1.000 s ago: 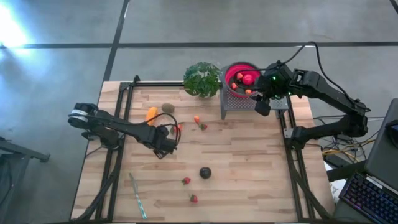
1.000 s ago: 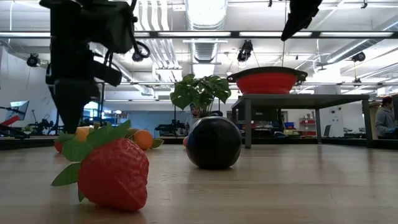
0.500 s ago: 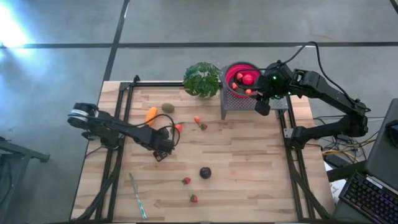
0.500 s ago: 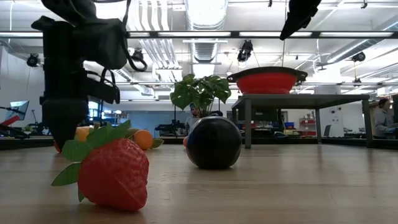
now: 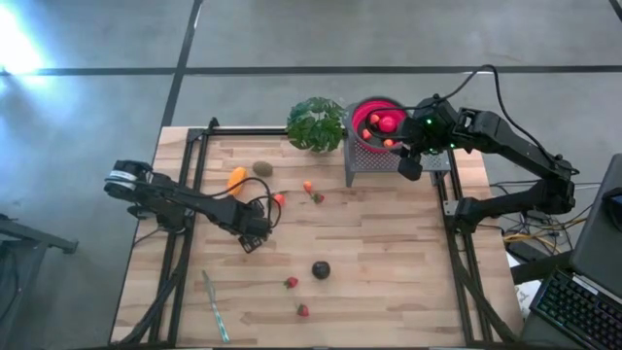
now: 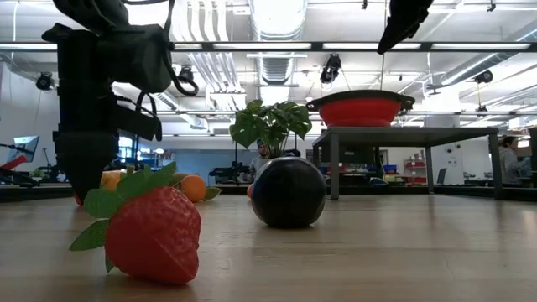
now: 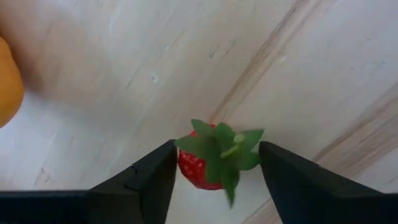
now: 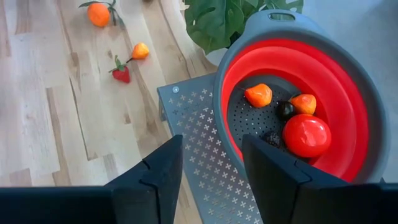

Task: Pick & Place Fruit
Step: Put the strawberry into the red strainer bowl on the shelf

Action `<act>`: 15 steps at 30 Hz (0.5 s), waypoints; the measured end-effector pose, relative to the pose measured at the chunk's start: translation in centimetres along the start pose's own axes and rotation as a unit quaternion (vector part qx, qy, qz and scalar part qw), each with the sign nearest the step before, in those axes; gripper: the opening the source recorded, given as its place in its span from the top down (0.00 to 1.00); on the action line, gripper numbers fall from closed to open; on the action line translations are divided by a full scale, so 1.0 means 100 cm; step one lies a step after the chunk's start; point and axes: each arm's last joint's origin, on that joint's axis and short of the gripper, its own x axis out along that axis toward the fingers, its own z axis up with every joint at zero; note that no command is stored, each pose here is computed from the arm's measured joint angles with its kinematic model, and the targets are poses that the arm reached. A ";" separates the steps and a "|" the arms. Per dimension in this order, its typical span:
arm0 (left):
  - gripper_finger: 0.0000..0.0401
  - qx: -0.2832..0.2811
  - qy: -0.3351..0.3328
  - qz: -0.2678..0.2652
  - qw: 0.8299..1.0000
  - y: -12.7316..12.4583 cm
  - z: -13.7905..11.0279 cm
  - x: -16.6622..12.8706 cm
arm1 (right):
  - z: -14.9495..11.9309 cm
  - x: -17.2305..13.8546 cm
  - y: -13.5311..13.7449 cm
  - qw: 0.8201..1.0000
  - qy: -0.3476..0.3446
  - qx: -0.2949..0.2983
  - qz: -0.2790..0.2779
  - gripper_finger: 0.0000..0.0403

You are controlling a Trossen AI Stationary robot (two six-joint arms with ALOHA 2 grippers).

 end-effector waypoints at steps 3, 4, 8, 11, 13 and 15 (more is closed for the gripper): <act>0.48 0.000 0.004 -0.005 1.000 0.000 0.000 0.000 | 0.000 0.000 0.000 1.000 0.000 0.000 0.000 0.59; 0.50 0.000 0.005 -0.006 1.000 0.000 0.000 0.000 | 0.000 0.000 0.000 1.000 0.000 0.000 0.000 0.60; 0.57 0.000 0.007 -0.007 1.000 -0.001 0.000 0.000 | 0.000 0.000 0.000 1.000 0.000 0.000 0.000 0.63; 0.61 0.004 0.008 -0.006 1.000 0.000 -0.001 0.000 | 0.000 0.000 0.000 1.000 0.000 0.000 0.000 0.65; 0.62 0.006 0.008 -0.005 1.000 0.000 -0.001 0.000 | 0.000 0.000 0.000 1.000 0.000 0.000 0.000 0.67; 0.62 0.006 0.008 -0.006 1.000 0.000 -0.001 0.000 | 0.000 0.000 0.000 1.000 0.000 0.000 0.000 0.68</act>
